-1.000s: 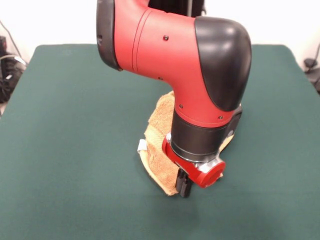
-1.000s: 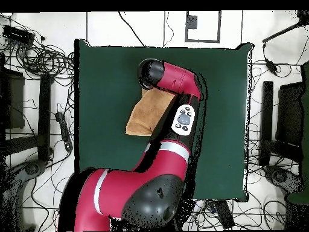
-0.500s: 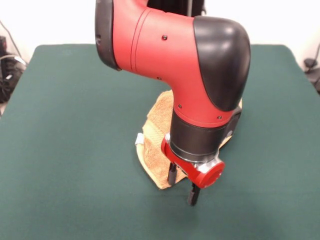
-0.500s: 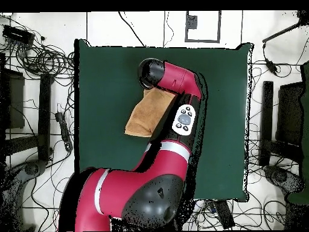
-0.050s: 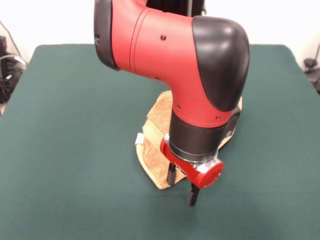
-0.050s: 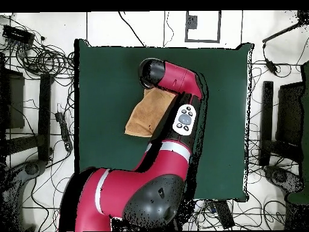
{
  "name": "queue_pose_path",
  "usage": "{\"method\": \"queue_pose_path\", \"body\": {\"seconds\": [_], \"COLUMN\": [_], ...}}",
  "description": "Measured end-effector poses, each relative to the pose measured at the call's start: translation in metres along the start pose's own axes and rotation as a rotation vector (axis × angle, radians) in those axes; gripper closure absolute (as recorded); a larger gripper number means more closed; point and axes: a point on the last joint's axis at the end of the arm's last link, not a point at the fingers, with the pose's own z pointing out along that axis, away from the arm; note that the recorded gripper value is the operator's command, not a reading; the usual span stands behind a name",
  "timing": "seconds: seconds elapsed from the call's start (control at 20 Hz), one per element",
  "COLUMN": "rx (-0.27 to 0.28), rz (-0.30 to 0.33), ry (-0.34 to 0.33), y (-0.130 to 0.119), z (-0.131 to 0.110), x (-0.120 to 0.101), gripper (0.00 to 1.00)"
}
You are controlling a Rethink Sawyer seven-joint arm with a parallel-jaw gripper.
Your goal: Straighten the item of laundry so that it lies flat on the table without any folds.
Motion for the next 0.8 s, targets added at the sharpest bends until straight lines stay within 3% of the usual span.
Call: {"method": "queue_pose_path", "body": {"seconds": [0.8], "rx": [-0.005], "rz": [-0.01], "ry": [0.007], "y": [0.008], "z": [-0.014], "x": [-0.004], "gripper": [0.0]}}
